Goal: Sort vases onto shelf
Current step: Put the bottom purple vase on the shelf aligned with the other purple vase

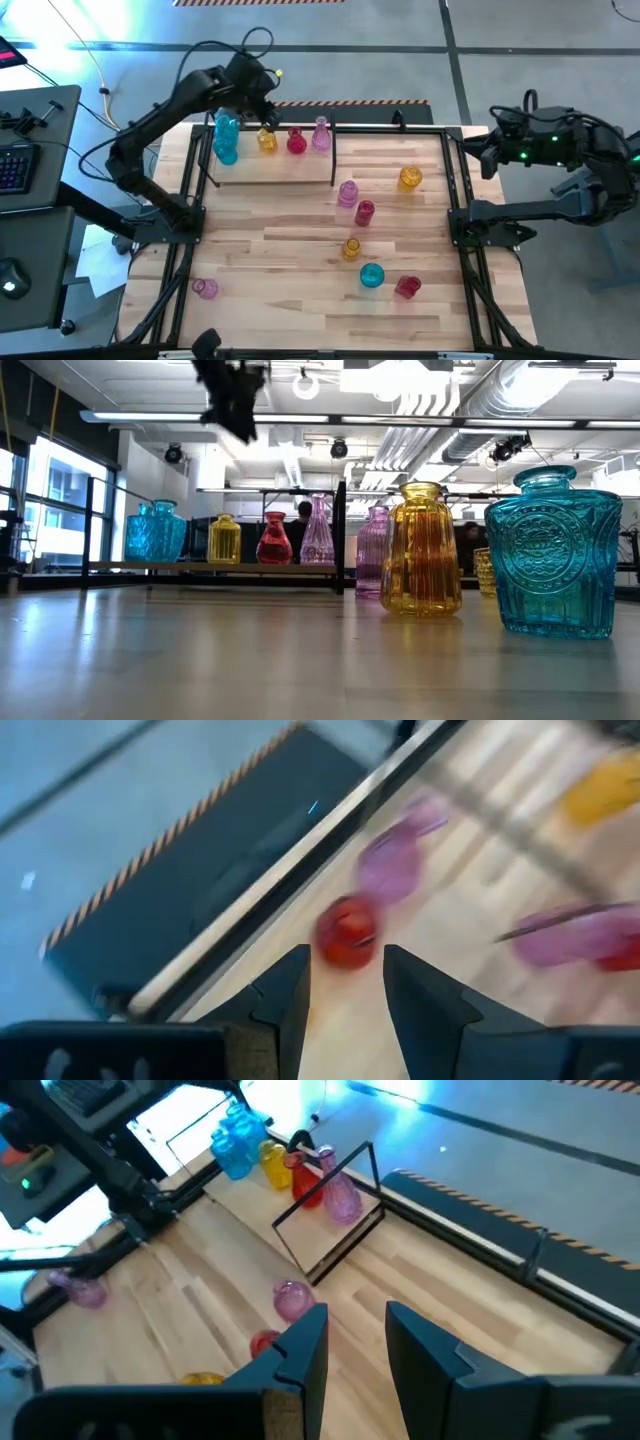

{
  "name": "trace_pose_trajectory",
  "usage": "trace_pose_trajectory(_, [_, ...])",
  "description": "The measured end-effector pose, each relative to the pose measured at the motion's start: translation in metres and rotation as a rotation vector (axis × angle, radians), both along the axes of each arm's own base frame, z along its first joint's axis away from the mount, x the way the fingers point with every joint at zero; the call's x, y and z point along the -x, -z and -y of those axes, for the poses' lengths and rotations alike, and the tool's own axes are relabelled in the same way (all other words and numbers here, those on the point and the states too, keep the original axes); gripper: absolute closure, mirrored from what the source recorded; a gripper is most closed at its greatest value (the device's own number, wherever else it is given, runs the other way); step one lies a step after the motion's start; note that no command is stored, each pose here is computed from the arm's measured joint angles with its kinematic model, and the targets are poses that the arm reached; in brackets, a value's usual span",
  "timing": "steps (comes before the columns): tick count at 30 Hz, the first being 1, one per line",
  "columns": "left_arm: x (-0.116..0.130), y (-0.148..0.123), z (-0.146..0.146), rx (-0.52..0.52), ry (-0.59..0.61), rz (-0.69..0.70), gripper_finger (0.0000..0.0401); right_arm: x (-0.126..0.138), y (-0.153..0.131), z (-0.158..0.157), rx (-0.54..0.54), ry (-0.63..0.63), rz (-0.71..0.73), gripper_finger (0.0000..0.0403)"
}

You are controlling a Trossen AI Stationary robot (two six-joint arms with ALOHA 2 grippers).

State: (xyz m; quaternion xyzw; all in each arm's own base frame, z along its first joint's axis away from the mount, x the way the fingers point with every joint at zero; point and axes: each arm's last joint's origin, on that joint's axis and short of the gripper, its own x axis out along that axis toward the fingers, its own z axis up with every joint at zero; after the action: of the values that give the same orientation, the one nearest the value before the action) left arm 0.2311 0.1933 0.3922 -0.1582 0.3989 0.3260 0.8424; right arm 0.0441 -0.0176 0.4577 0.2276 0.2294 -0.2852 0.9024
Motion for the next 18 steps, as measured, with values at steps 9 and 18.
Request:
trace_pose_trajectory(9, [0.017, -0.051, 0.064, -0.083, 0.097, 0.164, 0.0281, -0.044, 0.044, 0.006, -0.110, -0.142, -0.079, 0.0316])
trace_pose_trajectory(18, [0.067, -0.068, 0.110, -0.114, 0.081, 0.107, 0.0281, -0.111, 0.083, 0.022, -0.217, -0.093, -0.082, 0.0316])
